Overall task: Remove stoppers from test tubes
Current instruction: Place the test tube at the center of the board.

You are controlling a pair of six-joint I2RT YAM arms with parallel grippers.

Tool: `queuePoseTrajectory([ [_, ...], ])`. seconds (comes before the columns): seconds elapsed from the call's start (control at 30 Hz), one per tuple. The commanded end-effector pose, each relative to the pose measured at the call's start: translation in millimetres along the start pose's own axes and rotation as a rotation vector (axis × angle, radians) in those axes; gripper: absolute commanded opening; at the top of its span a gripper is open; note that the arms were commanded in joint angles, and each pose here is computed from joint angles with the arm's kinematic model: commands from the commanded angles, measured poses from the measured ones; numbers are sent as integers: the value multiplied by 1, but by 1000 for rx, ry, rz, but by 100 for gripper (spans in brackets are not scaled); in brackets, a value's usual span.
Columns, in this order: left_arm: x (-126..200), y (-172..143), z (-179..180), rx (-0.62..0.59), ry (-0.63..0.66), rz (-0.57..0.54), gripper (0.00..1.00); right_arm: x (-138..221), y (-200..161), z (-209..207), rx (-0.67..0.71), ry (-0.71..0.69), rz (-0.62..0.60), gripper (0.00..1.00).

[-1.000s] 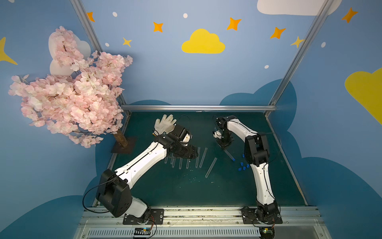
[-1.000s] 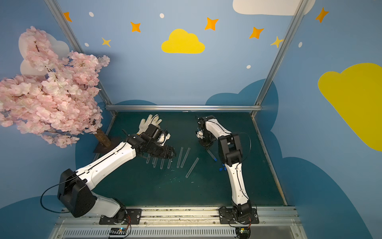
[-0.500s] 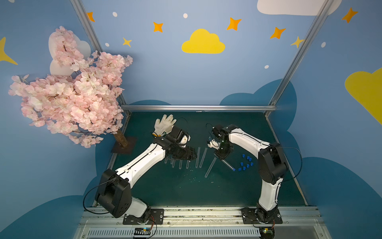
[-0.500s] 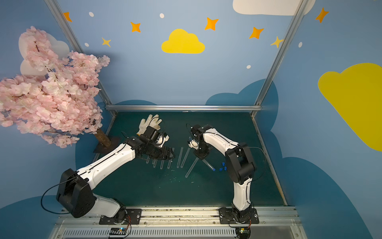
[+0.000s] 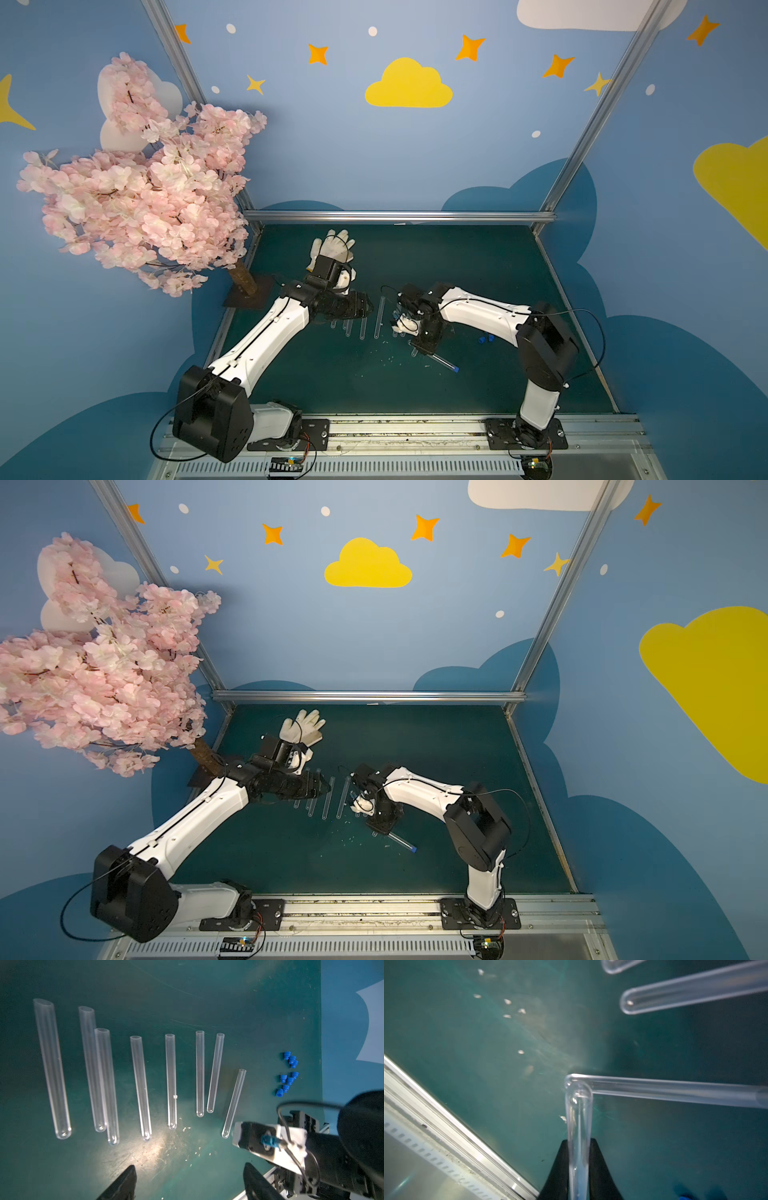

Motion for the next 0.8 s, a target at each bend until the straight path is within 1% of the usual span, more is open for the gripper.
queuePoseTrajectory([
  [0.0, 10, -6, 11, 10, -5, -10, 80, -8, 4, 18, 41, 31, 15, 14],
  [0.1, 18, -7, 23, 41, 0, -32, 80, -13, 7, 32, 92, 39, 21, 14],
  [0.23, 25, -5, 29, 43, 15, -63, 80, -20, 12, 45, 154, 45, 43, 15],
  [0.4, 30, -1, 32, 30, 30, -74, 80, -33, 18, 52, 184, 59, 66, 15],
  [0.53, 34, 3, 31, 22, 35, -87, 81, -43, 16, 51, 197, 60, 90, 17],
  [0.63, 36, 5, 31, 18, 37, -90, 81, -48, 11, 51, 212, 57, 105, 22],
  [0.7, 36, 6, 31, 16, 41, -90, 81, -49, 10, 51, 214, 54, 109, 27],
  [0.77, 37, 7, 30, 14, 40, -95, 81, -50, 8, 51, 212, 56, 115, 34],
])
Point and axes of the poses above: each gripper's point midway between its finger pads, its own x axis back along the fingers, its own z axis along the line the jaws close on, y = z × x, the point moved 5 cm from there along x, back along the fingers, and after that the axes turned 5 degrees about -x, right-handed, at the moved point
